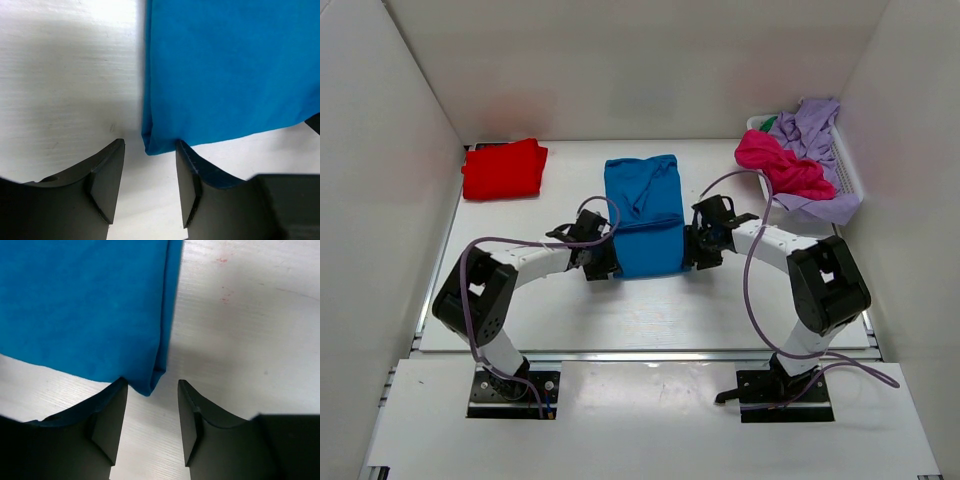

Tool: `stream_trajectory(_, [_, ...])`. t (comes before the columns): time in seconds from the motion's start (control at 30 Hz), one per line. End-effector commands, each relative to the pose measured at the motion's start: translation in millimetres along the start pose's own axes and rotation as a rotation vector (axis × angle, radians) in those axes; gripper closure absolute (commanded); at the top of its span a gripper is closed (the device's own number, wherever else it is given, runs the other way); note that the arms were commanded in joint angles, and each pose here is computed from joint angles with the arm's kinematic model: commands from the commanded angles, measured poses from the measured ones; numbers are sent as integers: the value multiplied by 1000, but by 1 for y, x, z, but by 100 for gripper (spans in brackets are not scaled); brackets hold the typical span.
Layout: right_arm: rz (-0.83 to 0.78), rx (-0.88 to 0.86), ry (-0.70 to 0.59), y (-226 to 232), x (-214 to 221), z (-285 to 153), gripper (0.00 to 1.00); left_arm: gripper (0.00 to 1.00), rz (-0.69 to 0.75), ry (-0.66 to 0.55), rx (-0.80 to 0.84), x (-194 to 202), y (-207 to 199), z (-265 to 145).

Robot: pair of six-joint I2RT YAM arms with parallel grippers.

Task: Fold and stack the t-shirts
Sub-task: Grab one side of the 2/3 rectangular tshirt with both arms

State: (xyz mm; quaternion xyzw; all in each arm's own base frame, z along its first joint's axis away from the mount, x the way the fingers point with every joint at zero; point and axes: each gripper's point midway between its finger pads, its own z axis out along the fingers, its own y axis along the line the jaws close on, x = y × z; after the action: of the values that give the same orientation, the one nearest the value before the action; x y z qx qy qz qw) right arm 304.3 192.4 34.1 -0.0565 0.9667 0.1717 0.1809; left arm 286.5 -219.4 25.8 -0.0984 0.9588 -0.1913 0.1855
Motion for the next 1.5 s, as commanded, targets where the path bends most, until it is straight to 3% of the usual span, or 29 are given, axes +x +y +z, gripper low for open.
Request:
stream_trajectory(0.0, [6,28,1,6,-3,9,58,46,-5,-39,-7,1,-12,2])
stream_trajectory(0.27, [6,119,13,1,16,23,66,63,-44,-73,-65,7,-2,14])
stream_trajectory(0.53, [16,121,12,-1,14,25,66,45,-49,-106,-97,1,9,3])
stream_trajectory(0.87, [12,119,14,1,14,26,67,45,-62,-115,-105,-4,10,11])
stream_trajectory(1.07, [7,125,37,-3,22,31,71,70,-70,-117,-98,-4,5,18])
stream_trajectory(1.13, [14,130,29,-2,21,33,79,87,-72,-108,-99,1,6,21])
stream_trajectory(1.17, [8,131,27,-3,22,34,89,99,-71,-116,-102,0,5,20])
stream_trajectory(1.2, [4,135,31,-4,24,35,100,100,-67,-96,-121,5,11,22])
stream_trajectory(1.47, [-70,121,100,5,58,13,100,100,32,-20,-150,37,34,-14])
